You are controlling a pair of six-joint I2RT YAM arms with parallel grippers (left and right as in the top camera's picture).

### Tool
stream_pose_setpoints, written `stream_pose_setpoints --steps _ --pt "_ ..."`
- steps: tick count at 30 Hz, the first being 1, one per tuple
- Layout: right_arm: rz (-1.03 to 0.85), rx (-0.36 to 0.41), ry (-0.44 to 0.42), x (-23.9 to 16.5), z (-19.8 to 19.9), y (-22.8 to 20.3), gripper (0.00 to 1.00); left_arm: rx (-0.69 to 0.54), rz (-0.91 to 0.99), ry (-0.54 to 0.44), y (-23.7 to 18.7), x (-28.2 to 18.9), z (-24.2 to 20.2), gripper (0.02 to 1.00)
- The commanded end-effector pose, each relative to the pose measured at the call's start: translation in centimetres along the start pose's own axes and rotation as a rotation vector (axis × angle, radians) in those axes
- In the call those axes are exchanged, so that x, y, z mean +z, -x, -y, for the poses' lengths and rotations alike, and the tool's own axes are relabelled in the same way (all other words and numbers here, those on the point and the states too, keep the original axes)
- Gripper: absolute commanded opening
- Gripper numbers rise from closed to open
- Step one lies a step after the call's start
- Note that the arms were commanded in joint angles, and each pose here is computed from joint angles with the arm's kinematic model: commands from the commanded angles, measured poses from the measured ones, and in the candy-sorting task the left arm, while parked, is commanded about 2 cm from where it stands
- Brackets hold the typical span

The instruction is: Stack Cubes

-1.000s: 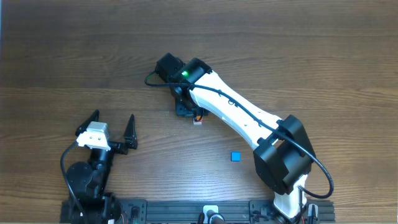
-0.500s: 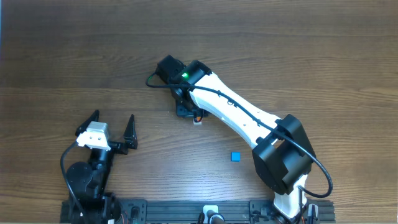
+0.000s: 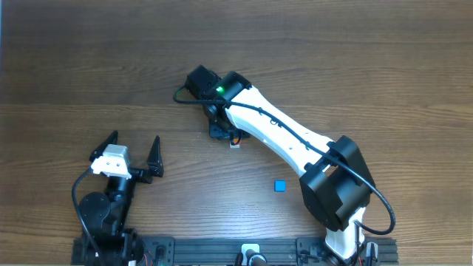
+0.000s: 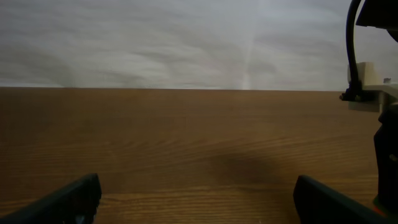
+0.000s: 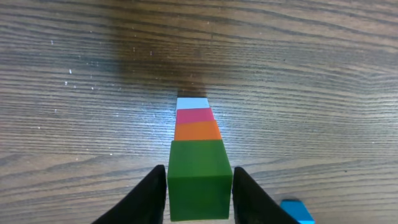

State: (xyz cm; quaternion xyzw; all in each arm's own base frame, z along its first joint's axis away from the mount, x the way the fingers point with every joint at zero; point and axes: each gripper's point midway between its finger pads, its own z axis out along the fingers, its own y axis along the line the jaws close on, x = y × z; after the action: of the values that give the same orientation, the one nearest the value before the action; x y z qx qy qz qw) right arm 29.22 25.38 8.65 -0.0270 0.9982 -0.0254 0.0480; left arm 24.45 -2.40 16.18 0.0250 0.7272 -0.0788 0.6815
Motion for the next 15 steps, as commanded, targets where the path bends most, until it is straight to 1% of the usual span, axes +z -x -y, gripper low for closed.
stream_pose_setpoints --steps 1,2,4,5,6,7,8,12,14,15 --pt "-0.004 0.004 -0.029 0.8 0.4 0.0 0.373 0.014 0.001 -0.007 -0.1 0.0 0.1 1.0" --pt "-0.004 0.004 -0.029 0.8 0.4 0.0 0.382 0.014 0.001 -0.007 -0.1 0.0 0.1 1.0" --pt "-0.005 0.004 -0.029 0.8 0.4 -0.1 0.452 0.014 0.001 -0.007 -0.1 0.0 0.1 1.0" --pt "-0.004 0.004 -0.029 0.8 0.4 -0.1 0.549 0.014 0.001 -0.007 -0.1 0.0 0.1 1.0" --pt "-0.004 0.004 -0.029 0.8 0.4 -0.1 0.702 0.014 0.001 -0.007 -0.1 0.0 0.1 1.0" --pt "-0.004 0.004 -0.029 0.8 0.4 0.0 0.82 0.014 0.001 -0.007 -0.1 0.0 0.1 1.0" --pt "-0.004 0.004 -0.029 0.8 0.4 -0.1 0.991 0.014 0.001 -0.007 -0.1 0.0 0.1 1.0" --pt "0.001 -0.001 -0.024 0.5 0.3 -0.2 0.991 0.014 0.001 -0.007 -0.1 0.0 0.1 1.0" --pt "0.011 -0.015 -0.015 -0.5 0.1 -0.5 0.993 0.014 0.001 -0.007 -0.1 0.0 0.1 1.0" --pt "0.018 -0.038 -0.007 -1.1 0.0 -0.8 0.993 0.014 0.001 -0.007 -0.1 0.0 0.1 1.0"
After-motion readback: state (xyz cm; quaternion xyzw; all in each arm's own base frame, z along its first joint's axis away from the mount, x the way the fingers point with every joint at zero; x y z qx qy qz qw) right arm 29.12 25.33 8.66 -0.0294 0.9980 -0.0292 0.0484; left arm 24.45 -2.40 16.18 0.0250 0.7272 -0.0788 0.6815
